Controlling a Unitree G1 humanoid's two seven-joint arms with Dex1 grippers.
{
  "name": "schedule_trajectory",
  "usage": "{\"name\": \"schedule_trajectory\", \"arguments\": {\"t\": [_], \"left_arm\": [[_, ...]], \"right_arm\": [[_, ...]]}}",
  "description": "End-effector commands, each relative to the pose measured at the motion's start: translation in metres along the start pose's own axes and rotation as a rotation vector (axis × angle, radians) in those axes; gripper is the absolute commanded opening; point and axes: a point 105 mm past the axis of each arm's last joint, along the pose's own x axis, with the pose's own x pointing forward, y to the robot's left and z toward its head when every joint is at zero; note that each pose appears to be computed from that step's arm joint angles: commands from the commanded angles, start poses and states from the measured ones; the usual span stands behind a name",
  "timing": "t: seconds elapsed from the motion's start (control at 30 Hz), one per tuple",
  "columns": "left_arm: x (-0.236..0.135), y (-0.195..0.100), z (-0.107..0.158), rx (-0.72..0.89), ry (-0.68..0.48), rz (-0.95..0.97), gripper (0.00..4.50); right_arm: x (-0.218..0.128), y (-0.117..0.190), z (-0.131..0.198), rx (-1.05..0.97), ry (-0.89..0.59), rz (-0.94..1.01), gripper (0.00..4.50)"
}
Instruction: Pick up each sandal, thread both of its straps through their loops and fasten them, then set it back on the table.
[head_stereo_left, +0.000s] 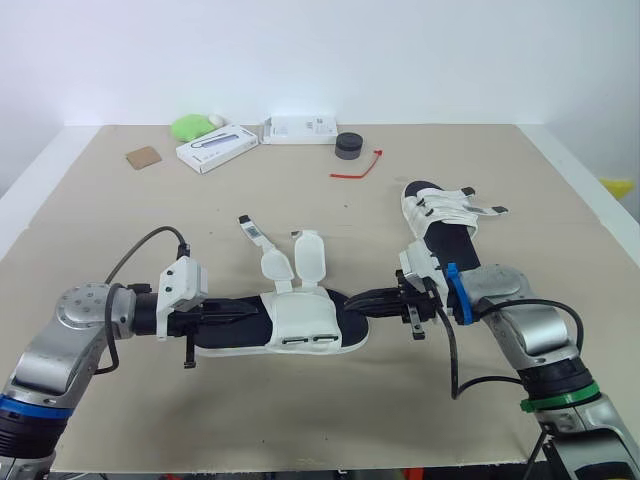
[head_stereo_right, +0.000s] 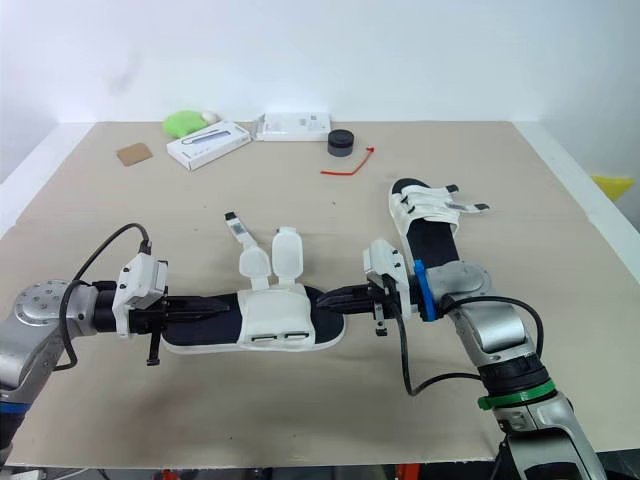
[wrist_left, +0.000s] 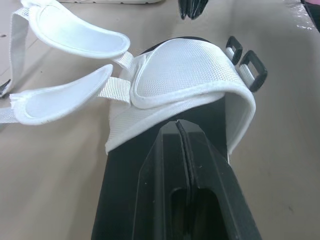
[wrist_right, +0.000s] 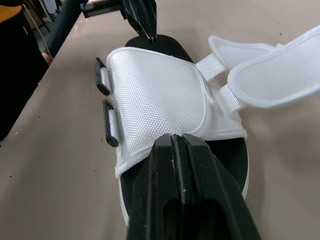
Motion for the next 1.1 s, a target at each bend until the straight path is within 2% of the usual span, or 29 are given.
{"name": "schedule_trajectory", "arguments": {"t": [0.03,0.27,0.73,0.9,1.1], "left_arm": [[0.002,0.001,0.015,0.057,-0.030,-0.001,0.00],[0.004,-0.001,0.017,0.060,-0.038,-0.006,0.00],[0.006,-0.006,0.015,0.058,-0.034,-0.015,0.00],[0.009,-0.006,0.015,0.062,-0.035,-0.019,0.00],[0.011,-0.007,0.014,0.049,-0.038,-0.015,0.00]], "right_arm": [[0.006,0.001,0.000,-0.045,0.030,-0.013,0.08],[0.012,-0.001,-0.003,-0.061,0.074,-0.030,0.08],[0.020,0.005,0.000,-0.062,0.071,0.000,0.08],[0.021,0.004,-0.019,-0.046,0.134,-0.010,0.08],[0.021,0.004,-0.023,-0.053,0.146,-0.015,0.08]]}}
